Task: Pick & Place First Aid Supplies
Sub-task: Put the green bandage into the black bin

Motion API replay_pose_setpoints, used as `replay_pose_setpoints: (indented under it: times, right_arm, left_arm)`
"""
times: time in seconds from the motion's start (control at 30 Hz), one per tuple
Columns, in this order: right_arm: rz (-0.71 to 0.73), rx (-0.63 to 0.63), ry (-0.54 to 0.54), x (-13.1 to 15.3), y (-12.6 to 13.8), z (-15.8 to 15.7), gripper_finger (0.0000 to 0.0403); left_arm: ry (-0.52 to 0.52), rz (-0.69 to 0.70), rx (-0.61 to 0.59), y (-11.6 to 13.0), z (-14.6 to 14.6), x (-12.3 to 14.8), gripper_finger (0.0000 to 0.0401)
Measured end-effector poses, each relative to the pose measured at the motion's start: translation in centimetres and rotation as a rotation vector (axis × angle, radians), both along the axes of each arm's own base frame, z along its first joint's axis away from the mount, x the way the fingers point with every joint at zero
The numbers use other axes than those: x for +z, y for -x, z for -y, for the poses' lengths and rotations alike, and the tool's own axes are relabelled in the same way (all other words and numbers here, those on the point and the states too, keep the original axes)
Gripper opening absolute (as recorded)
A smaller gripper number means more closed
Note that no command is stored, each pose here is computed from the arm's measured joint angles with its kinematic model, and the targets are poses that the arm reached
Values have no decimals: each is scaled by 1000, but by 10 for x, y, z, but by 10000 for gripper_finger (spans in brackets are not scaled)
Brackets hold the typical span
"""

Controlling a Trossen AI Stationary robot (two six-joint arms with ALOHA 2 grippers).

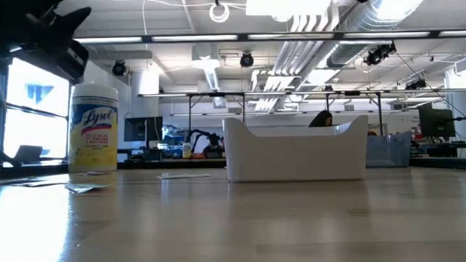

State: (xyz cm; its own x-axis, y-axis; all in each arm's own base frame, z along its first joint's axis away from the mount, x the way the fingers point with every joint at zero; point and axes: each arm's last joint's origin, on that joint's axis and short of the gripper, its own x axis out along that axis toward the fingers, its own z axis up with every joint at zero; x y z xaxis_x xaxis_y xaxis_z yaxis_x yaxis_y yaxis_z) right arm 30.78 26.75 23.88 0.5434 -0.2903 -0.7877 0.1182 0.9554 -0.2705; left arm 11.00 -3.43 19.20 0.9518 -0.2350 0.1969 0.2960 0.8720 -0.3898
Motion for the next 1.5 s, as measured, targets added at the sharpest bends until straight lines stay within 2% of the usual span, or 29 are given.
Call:
replay_pose_setpoints:
  times: [0.1,0.2,0.3,0.47,0.57,0.67,0.83,0.93,1.07,1.23,1.37,1.5]
  right_arm:
    - [-55,-15,28,-2,0,8,94]
    - [-106,-50,13,-17,-4,25,94]
    - [-141,-74,-57,-35,-5,44,94]
    - [0,-42,-182,-44,0,58,94]
    - [134,16,-230,-41,4,58,94]
    - [241,75,-254,-42,6,56,94]
    - [366,158,-273,-49,7,50,94]
    - [393,184,-266,-54,9,50,94]
    - [397,189,-263,-55,10,50,94]
    - [407,206,-239,-54,9,50,94]
    - [410,211,-205,-54,8,52,94]
    - [418,210,-206,-53,6,54,94]
  left_arm:
    - [-27,-57,-18,-7,17,2,119]
    - [-50,-62,-64,-17,40,20,119]
    - [-134,-109,-102,-29,70,37,119]
    - [-309,-341,-141,-52,121,56,119]
    - [-375,-535,-126,-61,146,52,119]
    - [-389,-682,-102,-69,165,46,119]
    - [-329,-895,-89,-76,181,17,119]
    - [-292,-981,-102,-79,186,1,119]
    - [-301,-1022,-103,-83,193,-16,119]
    - [-202,-988,-144,-93,216,-21,119]
    - [-243,-991,-106,-91,240,-14,119]
    - [-298,-997,3,-89,261,-2,119]
